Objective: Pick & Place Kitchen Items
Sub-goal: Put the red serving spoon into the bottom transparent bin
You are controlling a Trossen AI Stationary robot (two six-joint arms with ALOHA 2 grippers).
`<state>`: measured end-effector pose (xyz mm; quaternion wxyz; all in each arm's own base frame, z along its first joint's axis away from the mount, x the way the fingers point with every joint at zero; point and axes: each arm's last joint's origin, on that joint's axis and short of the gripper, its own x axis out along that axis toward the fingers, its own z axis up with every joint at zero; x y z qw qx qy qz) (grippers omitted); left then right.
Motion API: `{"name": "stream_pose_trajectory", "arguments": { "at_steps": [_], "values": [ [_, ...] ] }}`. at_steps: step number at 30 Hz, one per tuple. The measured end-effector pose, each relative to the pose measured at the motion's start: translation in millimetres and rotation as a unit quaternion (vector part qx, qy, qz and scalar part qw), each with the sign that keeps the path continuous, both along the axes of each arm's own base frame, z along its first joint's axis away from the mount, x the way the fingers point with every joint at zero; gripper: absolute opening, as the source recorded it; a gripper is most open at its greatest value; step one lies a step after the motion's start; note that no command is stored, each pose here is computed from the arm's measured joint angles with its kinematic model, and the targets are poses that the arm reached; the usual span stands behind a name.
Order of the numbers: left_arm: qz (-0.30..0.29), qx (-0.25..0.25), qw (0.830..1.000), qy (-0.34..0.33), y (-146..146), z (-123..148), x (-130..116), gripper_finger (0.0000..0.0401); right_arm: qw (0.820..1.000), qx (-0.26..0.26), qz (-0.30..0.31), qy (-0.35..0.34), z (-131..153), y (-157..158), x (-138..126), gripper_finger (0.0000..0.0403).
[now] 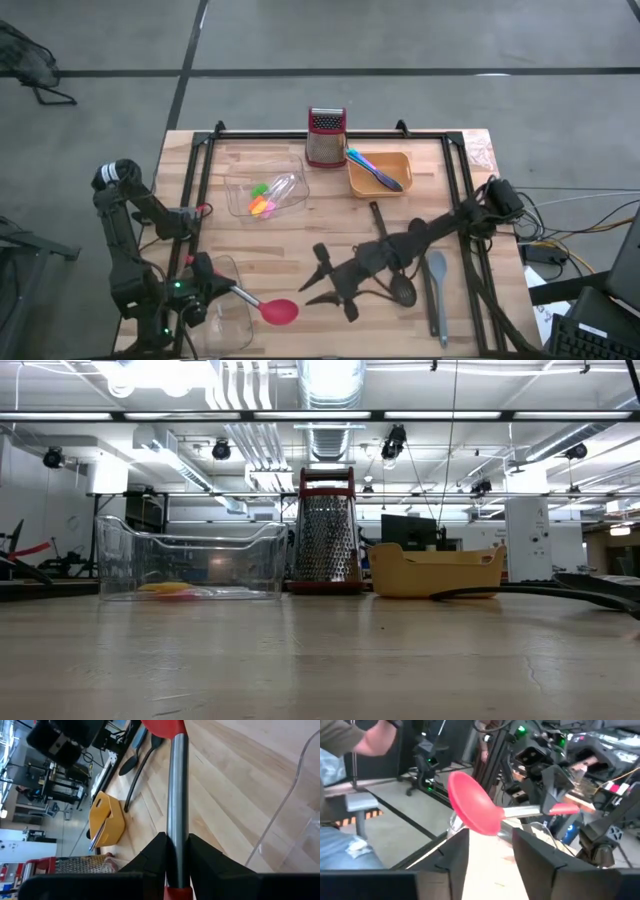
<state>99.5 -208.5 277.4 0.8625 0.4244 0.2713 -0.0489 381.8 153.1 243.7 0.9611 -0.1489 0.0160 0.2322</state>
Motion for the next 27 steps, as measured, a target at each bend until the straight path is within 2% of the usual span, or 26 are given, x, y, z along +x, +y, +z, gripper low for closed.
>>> {"name": "stream_pose_trajectory", "arguments": {
  "at_steps": [5,10,15,27],
  "values": [
    [0.002,0.001,1.000,-0.004,0,0,0,0.0062,0.999,-0.020,0.034,-0.019,2,14,7,0.0186],
    [0.002,0.002,1.000,-0.006,0,0,0,0.0064,0.998,-0.025,0.055,-0.033,4,20,6,0.0194],
    [0.007,0.011,1.000,-0.018,1,1,2,0.0062,0.998,-0.025,0.056,-0.033,5,20,7,0.0176],
    [0.014,0.006,1.000,-0.006,3,0,6,0.0062,0.997,-0.049,0.056,-0.037,-8,29,32,0.0120]
  ]
}}
